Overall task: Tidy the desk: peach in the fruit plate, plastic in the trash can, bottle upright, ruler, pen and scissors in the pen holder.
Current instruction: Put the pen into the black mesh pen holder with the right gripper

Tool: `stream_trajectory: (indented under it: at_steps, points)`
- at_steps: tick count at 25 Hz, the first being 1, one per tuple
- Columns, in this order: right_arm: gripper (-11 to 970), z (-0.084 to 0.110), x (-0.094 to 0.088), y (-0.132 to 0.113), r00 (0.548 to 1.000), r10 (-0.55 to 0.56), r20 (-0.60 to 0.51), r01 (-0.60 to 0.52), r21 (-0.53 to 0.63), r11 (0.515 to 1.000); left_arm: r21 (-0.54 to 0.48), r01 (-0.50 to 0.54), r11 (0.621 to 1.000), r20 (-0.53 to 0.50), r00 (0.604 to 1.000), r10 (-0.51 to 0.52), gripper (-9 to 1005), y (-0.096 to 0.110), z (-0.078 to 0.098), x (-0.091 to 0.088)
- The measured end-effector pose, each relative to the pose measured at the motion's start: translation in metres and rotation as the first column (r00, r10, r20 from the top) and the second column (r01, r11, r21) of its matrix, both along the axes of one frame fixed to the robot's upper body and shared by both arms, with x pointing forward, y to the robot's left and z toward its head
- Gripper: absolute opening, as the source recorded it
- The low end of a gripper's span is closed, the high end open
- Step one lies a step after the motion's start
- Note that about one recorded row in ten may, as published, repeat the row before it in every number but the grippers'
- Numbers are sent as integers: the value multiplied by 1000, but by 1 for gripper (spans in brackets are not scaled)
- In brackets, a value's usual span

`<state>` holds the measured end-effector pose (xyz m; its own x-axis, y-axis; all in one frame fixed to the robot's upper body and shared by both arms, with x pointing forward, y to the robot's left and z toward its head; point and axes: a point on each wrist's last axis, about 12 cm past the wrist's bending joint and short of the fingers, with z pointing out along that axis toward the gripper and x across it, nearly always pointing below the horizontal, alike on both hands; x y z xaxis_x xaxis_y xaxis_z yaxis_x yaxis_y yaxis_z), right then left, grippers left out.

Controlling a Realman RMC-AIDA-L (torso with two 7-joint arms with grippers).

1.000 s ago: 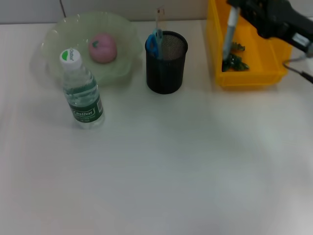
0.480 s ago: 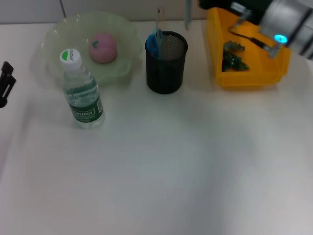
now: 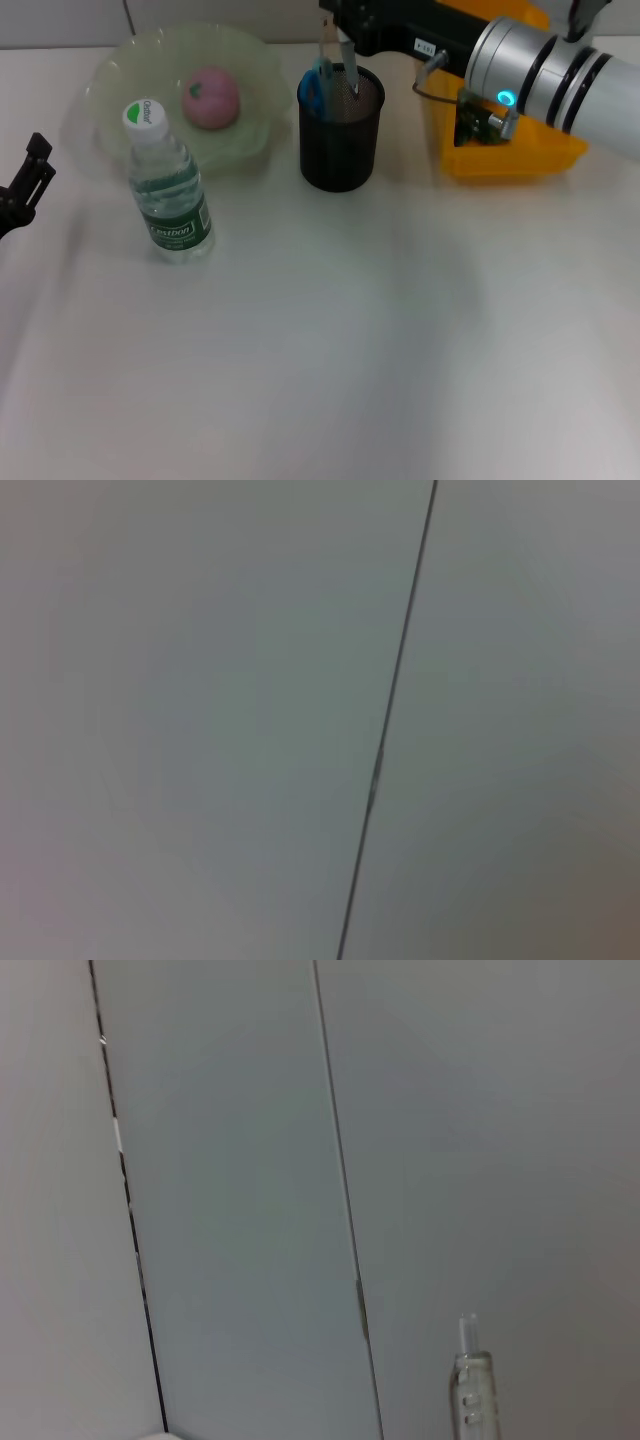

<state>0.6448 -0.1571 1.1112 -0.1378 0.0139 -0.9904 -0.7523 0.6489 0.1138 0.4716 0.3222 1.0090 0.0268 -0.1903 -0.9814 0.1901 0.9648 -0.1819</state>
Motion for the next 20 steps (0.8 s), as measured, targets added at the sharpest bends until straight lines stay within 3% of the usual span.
stream_trajectory:
  at_steps: [7,16,20]
  points:
    - [138,-16,-6,-4,998,-40,-37,39,-36,999,12,26,1000,-6,1000,-26,820,-3,0,1]
    - [139,-22,-9,-4,997,-49,-62,47,-40,998,10,38,999,-3,999,-38,822,-6,1,5]
    - [193,-25,-11,-7,996,-51,-70,48,-45,998,12,49,999,-4,999,-49,822,-8,1,5]
